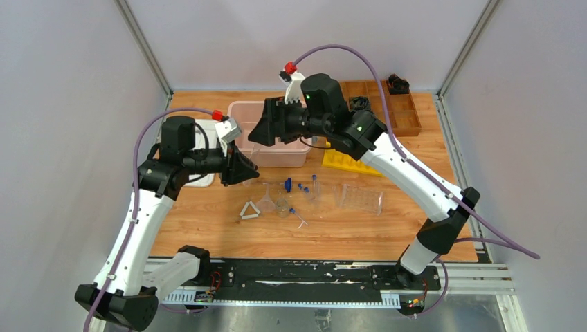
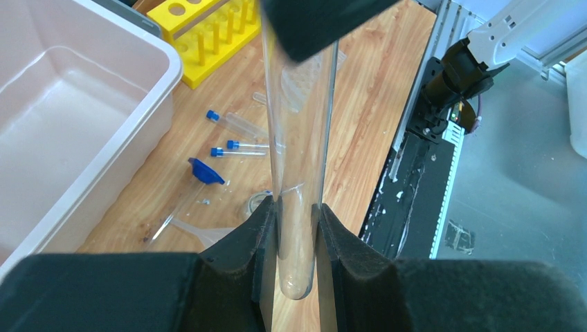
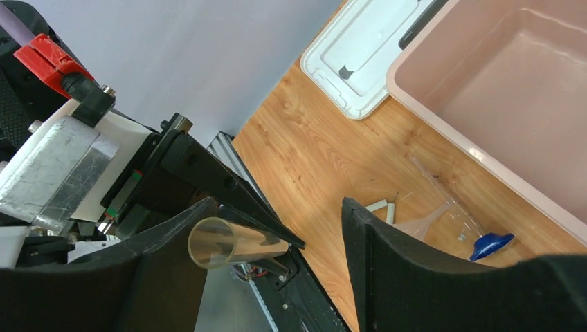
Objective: Organize the chemistry lab equipment
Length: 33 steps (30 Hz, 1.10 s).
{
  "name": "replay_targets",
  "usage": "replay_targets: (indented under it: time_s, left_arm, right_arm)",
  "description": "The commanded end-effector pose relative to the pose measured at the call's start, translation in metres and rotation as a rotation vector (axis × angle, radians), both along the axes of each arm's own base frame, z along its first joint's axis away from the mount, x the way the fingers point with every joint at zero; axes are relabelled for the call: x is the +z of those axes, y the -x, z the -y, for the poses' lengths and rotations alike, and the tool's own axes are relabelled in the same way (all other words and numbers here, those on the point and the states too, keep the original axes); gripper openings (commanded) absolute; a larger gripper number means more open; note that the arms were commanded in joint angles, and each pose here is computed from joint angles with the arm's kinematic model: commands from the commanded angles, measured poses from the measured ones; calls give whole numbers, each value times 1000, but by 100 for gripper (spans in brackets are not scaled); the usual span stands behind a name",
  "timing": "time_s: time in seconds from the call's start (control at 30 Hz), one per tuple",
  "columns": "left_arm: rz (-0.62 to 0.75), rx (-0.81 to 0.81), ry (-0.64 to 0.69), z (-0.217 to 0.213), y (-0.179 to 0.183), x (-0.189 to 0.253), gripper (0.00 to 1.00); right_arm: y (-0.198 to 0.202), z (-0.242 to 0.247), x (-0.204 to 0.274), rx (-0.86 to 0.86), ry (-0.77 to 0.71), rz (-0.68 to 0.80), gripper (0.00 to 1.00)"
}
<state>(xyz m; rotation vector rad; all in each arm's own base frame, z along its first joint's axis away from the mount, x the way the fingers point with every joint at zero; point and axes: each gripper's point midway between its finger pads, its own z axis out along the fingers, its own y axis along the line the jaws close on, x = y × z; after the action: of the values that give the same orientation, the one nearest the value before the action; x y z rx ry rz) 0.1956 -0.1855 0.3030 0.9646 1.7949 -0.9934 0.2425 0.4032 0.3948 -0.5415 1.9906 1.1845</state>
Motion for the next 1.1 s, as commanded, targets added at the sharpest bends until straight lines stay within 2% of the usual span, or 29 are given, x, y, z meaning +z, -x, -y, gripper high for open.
replay_targets:
  time_s: [0.0, 0.27, 0.37, 0.47, 0.5, 0.57, 0.6, 0.77, 0.97, 1.07]
  left_arm:
    - [19, -18, -5, 1, 3, -2, 0]
    - [15, 1, -20, 0, -4, -4, 0]
    - [11, 20, -30, -2, -8, -5, 2]
    - [-10, 44, -35, -3, -12, -6, 25]
    - [-20, 52, -35, -3, -12, -7, 40]
    - [-29, 68, -36, -4, -14, -7, 84]
    - [-32, 74, -37, -4, -14, -7, 98]
    - [-43, 141, -48, -9, -23, -8, 100]
    - [-51, 265, -87, -20, -39, -9, 100]
    - [-57, 318, -126, -28, -46, -10, 100]
  right_arm:
    - [9, -6, 11, 36, -4, 12, 64]
    - [13, -9, -2, 66, 38, -4, 28]
    - [14, -6, -7, 65, 57, -6, 11]
    - [12, -2, -12, 52, 85, 5, 0]
    - [10, 1, -13, 42, 98, 17, 0]
    - [5, 8, -16, 11, 127, 42, 0]
    - [1, 13, -16, -9, 140, 54, 0]
    - [-32, 60, -22, -177, 290, 176, 0]
    - [-100, 184, -33, -578, 572, 326, 0]
    - [-124, 238, -41, -734, 608, 318, 0]
